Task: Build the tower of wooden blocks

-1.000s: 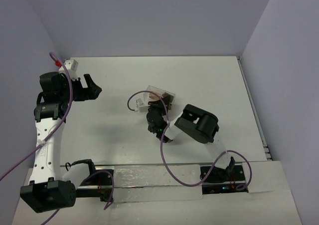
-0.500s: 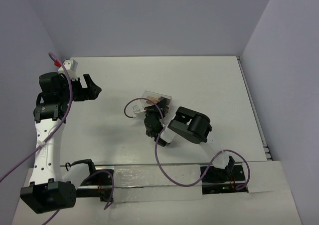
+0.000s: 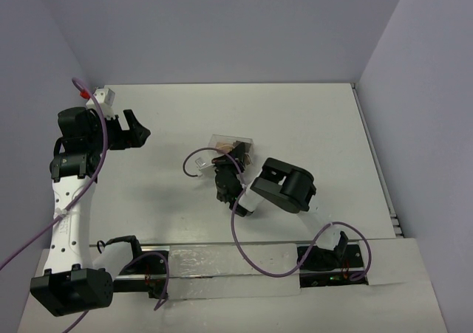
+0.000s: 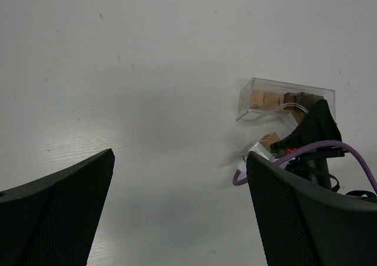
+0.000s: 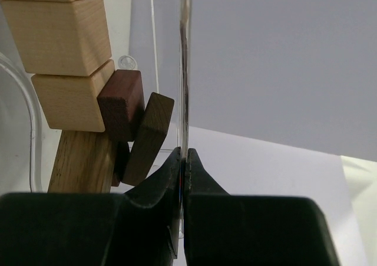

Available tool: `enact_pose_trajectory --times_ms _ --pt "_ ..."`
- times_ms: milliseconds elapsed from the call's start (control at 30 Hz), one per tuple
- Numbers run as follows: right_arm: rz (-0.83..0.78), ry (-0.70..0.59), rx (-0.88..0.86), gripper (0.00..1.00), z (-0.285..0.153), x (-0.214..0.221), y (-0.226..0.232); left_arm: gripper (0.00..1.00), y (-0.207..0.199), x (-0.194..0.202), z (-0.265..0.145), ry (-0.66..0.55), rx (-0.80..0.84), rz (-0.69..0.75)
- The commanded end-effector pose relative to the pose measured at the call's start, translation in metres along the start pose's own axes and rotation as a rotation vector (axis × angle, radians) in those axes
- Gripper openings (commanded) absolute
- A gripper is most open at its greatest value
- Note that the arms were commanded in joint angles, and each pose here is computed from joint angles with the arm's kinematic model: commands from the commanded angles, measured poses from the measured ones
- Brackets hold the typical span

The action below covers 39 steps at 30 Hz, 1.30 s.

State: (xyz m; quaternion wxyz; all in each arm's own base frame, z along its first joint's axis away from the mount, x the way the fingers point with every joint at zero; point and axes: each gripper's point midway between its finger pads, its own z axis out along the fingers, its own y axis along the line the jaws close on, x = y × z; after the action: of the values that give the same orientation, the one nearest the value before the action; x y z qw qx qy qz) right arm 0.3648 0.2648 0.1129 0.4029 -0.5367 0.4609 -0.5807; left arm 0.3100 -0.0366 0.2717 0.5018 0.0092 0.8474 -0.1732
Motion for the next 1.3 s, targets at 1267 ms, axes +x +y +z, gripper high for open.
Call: enact_pose_trajectory --times_ms 1267 --pt "0.494 0.177 0.275 0.0 0.019 0.086 -0.107 0.99 -0.004 -0.012 -0.005 -0.046 0.008 0.01"
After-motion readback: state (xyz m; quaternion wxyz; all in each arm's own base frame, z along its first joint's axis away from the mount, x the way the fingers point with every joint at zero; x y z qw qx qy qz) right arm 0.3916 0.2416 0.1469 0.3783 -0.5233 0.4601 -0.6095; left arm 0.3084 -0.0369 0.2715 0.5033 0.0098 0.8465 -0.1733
